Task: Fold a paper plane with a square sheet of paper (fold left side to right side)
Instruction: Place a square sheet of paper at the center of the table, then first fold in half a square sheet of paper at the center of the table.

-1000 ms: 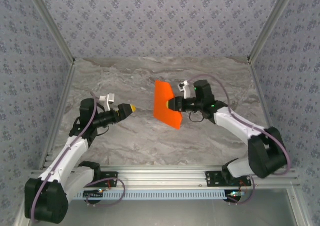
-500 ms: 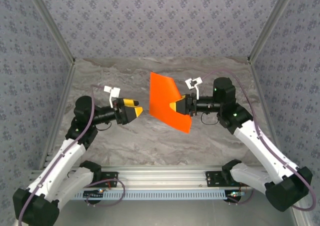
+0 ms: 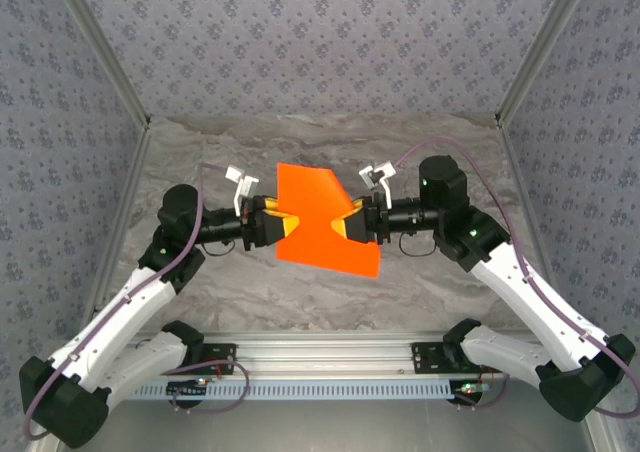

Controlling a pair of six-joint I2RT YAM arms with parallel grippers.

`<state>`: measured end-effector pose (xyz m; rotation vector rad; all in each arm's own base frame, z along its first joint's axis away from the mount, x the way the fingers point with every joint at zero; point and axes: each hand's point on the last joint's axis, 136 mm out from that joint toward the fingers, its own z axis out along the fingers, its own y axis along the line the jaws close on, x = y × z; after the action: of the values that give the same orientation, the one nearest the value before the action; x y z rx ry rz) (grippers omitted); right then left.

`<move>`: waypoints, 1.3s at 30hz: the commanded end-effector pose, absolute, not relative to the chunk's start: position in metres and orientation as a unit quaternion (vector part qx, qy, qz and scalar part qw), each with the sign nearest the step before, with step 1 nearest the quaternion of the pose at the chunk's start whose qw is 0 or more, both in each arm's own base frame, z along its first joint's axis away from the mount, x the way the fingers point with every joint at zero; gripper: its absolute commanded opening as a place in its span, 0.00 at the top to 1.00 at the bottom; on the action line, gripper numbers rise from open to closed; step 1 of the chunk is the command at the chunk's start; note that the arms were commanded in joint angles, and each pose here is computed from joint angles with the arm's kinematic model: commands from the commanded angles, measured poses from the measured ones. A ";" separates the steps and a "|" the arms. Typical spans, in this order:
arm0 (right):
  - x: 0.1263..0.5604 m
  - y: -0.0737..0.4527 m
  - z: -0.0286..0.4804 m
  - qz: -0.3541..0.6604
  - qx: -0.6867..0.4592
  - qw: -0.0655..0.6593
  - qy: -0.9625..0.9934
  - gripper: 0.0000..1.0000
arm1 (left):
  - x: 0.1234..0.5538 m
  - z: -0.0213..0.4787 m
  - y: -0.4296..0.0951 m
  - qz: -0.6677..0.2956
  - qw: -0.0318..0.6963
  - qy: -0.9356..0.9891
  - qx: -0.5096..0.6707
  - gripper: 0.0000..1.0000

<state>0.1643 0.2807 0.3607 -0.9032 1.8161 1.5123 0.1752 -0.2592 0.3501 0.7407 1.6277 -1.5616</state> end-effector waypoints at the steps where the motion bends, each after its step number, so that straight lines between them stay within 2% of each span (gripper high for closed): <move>1: 0.165 0.275 0.364 0.554 -0.343 0.317 0.689 0.72 | 0.165 0.372 -0.260 -0.614 0.396 0.604 0.317 0.79; 3: 0.170 0.270 0.360 0.541 -0.334 0.324 0.700 0.68 | 0.168 0.366 -0.259 -0.609 0.395 0.614 0.310 0.92; 4: 0.174 0.266 0.359 0.533 -0.327 0.332 0.706 0.63 | 0.171 0.361 -0.259 -0.604 0.394 0.623 0.302 0.98; 5: 0.180 0.261 0.354 0.520 -0.315 0.339 0.718 0.58 | 0.174 0.353 -0.259 -0.599 0.392 0.634 0.293 1.00; 10: 0.207 0.229 0.321 0.433 -0.251 0.369 0.784 0.26 | 0.195 0.300 -0.258 -0.573 0.362 0.697 0.234 1.00; 13: 0.221 0.210 0.293 0.375 -0.212 0.372 0.823 0.11 | 0.204 0.262 -0.257 -0.557 0.334 0.734 0.197 1.00; 17: 0.230 0.197 0.259 0.338 -0.176 0.358 0.852 0.00 | 0.212 0.214 -0.253 -0.536 0.301 0.774 0.152 1.00; 21: 0.238 0.197 0.231 0.339 -0.144 0.340 0.866 0.00 | 0.218 0.167 -0.249 -0.503 0.266 0.813 0.121 1.00; 24: 0.243 0.203 0.205 0.348 -0.119 0.311 0.876 0.09 | 0.222 0.132 -0.247 -0.476 0.231 0.843 0.102 1.00; 29: 0.248 0.226 0.160 0.378 -0.088 0.251 0.886 0.44 | 0.228 0.088 -0.245 -0.429 0.182 0.880 0.087 1.00; 32: 0.251 0.238 0.137 0.365 -0.080 0.231 0.898 0.61 | 0.232 0.081 -0.244 -0.413 0.175 0.890 0.082 1.00; 39: 0.262 0.255 0.089 0.337 -0.061 0.181 0.922 0.77 | 0.233 0.078 -0.244 -0.403 0.162 0.898 0.078 0.99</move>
<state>0.2502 0.2489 0.0964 -0.2237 2.5959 0.9699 0.2267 -0.2401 0.0702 0.1896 2.5766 -1.1671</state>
